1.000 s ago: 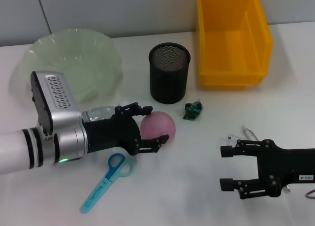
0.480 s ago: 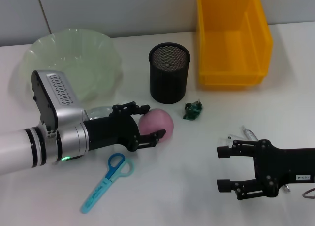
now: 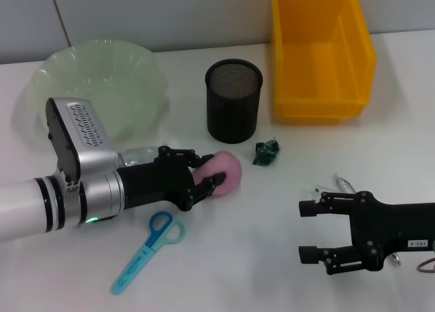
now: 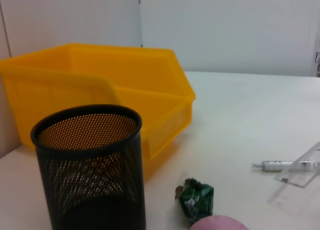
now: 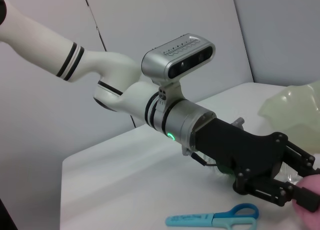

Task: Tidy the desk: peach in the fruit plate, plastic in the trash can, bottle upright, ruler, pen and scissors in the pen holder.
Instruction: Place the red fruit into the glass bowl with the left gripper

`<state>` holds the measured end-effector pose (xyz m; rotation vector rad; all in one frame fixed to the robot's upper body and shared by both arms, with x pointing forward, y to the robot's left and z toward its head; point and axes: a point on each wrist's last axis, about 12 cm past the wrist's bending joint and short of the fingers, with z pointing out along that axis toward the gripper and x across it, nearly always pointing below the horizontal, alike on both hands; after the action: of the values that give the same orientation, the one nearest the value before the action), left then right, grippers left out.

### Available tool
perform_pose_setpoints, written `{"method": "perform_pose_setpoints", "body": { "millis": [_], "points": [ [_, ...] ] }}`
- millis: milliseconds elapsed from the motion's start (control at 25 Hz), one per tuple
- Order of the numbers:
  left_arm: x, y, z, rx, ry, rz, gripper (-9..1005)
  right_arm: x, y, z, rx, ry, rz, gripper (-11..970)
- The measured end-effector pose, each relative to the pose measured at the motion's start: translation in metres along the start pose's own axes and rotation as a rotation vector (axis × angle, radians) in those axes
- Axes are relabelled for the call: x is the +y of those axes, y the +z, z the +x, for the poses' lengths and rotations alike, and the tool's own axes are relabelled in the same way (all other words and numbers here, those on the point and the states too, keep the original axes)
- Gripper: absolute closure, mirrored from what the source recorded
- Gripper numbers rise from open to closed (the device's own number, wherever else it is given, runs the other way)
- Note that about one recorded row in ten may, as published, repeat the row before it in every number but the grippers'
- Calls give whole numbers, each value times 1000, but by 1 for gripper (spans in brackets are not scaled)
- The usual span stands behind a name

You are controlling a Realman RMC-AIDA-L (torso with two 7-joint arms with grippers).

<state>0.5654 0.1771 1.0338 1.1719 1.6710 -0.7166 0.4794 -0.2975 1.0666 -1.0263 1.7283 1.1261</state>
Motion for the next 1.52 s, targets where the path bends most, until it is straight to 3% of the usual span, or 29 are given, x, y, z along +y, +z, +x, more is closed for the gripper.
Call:
{"method": "perform_pose_setpoints", "body": {
  "millis": [120, 240, 360, 440, 520, 560, 640, 720, 760, 920, 1360, 1520],
  "points": [
    [-1, 0, -1, -13, -3, 6, 525, 0, 0, 0, -1, -1, 0, 133],
    [-5, -5, -6, -83, -13, 39, 677, 0, 0, 0, -1, -1, 0, 133],
    [-5, -13, -12, -156, -13, 55, 706, 0, 0, 0, 0, 1, 1, 133],
    [4, -29, -18, -253, -9, -2, 725, 0, 0, 0, 0, 1, 1, 133],
    [4, -29, -18, -253, -9, -2, 736, 0, 0, 0, 0, 1, 1, 133],
    [21, -50, -21, -322, -12, -133, 742, 0, 0, 1, 1, 1, 1, 133],
    [40, -71, -22, -372, -42, -281, 754, 1, -1, 1, 2, 4, 1, 133],
    [44, -75, -22, -382, -52, -318, 765, 1, -1, 2, 2, 4, 1, 133],
    [57, -87, -20, -397, -87, -440, 765, 1, -1, 2, 2, 4, 1, 133],
    [74, -93, -13, -350, -148, -584, 755, 1, -1, 1, 1, 4, 0, 133],
    [77, -79, -5, -263, -198, -614, 660, 0, 0, -1, -1, -2, -2, 133],
    [77, -79, -5, -260, -197, -612, 498, 0, 0, -1, -2, -3, -2, 133]
  ]
}}
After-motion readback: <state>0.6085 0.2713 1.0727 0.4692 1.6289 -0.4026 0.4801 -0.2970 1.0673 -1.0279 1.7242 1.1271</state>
